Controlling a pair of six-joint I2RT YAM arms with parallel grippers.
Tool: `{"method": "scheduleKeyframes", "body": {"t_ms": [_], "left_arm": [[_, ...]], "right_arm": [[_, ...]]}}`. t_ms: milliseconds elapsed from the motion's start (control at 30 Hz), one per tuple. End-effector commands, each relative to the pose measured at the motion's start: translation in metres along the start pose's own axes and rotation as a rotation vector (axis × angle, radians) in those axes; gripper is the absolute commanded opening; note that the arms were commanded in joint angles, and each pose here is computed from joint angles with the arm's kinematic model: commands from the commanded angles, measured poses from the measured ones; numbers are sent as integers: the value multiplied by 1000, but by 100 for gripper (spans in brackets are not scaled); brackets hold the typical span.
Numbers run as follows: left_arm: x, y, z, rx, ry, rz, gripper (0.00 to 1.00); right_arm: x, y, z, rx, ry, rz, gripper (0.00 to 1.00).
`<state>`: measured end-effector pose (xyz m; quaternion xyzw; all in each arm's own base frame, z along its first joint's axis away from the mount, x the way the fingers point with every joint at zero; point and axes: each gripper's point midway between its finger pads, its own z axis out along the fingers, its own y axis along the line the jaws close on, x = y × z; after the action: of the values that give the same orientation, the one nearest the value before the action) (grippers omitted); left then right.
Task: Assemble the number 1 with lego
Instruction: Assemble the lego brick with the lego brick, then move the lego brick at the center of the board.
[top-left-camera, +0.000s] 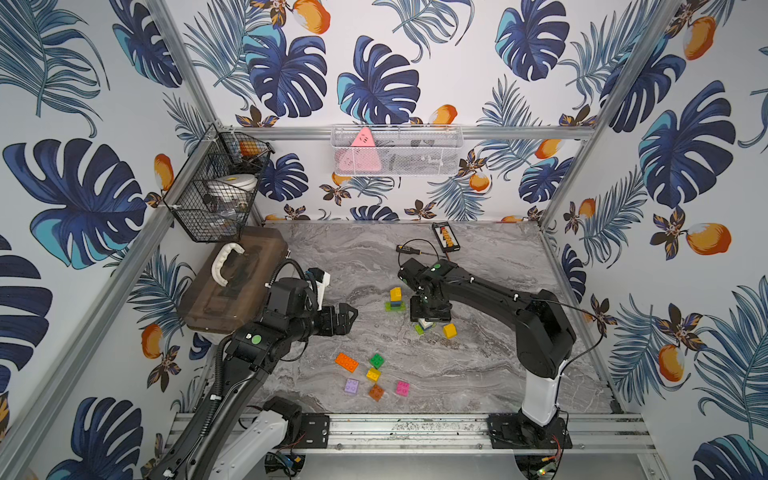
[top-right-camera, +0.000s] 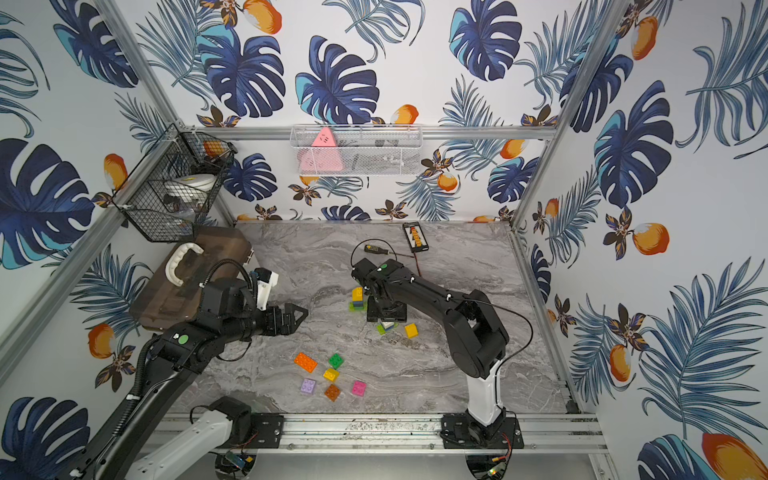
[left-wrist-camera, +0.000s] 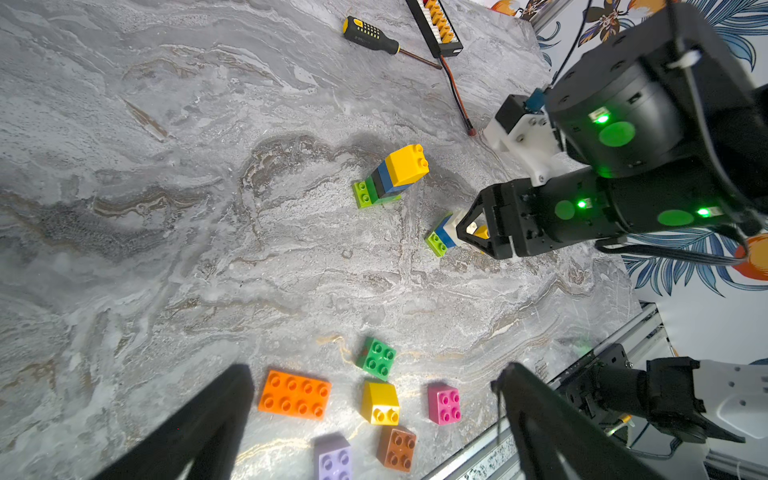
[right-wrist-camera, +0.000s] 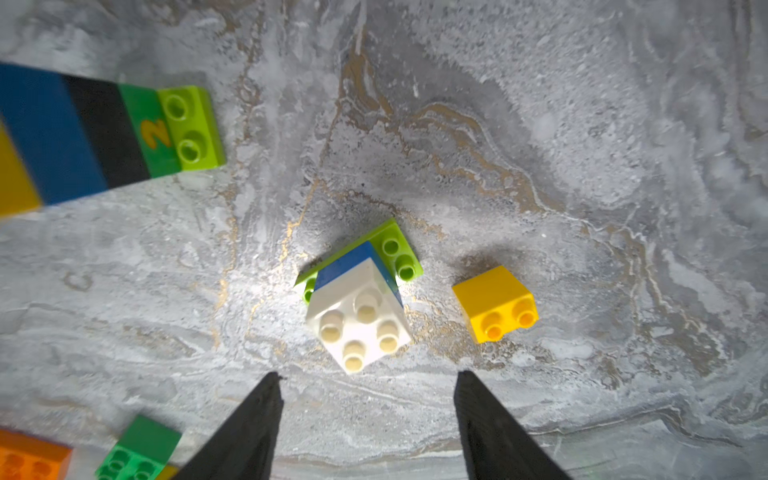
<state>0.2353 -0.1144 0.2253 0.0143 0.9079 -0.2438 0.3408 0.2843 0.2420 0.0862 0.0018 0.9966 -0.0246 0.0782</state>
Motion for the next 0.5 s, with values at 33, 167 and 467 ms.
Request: {"method": "scheduleKeyframes", "body": {"t_ms": [33, 167, 467], "left_arm": [[-2, -1, -1, 2, -7, 6, 99], [-2, 0, 1, -1, -4, 6, 99], [-2, 3, 2, -15, -1, 0, 99]], "right_arm": [[11, -1, -19, -62, -20, -13, 69], [38, -2, -42, -112, -48, -49, 69], [120, 40, -35, -230, 27, 132, 71]]}}
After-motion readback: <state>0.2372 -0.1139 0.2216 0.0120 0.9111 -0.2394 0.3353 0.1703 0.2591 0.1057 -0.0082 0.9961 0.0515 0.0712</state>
